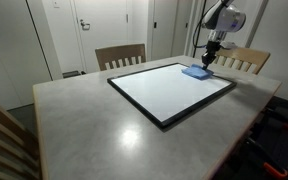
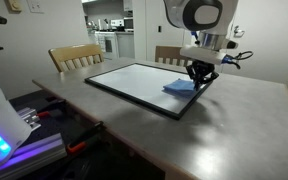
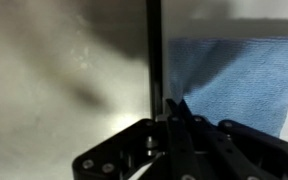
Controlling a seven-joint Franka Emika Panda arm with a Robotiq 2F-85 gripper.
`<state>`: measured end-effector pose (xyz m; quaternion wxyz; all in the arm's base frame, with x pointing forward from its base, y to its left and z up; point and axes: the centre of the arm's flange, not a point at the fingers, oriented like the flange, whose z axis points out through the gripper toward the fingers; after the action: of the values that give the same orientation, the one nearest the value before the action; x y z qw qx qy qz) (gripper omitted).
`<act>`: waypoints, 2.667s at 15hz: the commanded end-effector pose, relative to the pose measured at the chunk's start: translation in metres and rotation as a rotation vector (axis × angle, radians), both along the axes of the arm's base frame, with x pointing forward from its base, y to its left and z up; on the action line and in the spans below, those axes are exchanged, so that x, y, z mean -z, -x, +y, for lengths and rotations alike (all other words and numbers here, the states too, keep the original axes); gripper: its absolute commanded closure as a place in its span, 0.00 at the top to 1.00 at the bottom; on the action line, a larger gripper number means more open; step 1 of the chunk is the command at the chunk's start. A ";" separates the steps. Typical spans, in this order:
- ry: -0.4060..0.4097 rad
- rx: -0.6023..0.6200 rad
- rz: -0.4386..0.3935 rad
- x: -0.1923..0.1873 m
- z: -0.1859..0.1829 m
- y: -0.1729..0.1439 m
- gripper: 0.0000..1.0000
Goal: Pick up the light blue towel and wipe the white board on the table with it.
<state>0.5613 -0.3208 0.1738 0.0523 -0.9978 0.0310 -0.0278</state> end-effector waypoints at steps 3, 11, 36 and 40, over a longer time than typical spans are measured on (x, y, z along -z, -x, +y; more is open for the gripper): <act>-0.047 -0.049 0.046 -0.023 -0.017 -0.003 0.01; -0.058 -0.029 -0.009 -0.082 -0.062 -0.013 0.01; -0.192 -0.242 -0.064 -0.038 -0.027 -0.110 0.01; -0.254 -0.245 -0.069 -0.035 -0.008 -0.115 0.01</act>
<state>0.6690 -0.3346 0.2086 0.1528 -0.9837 -0.0813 -0.0478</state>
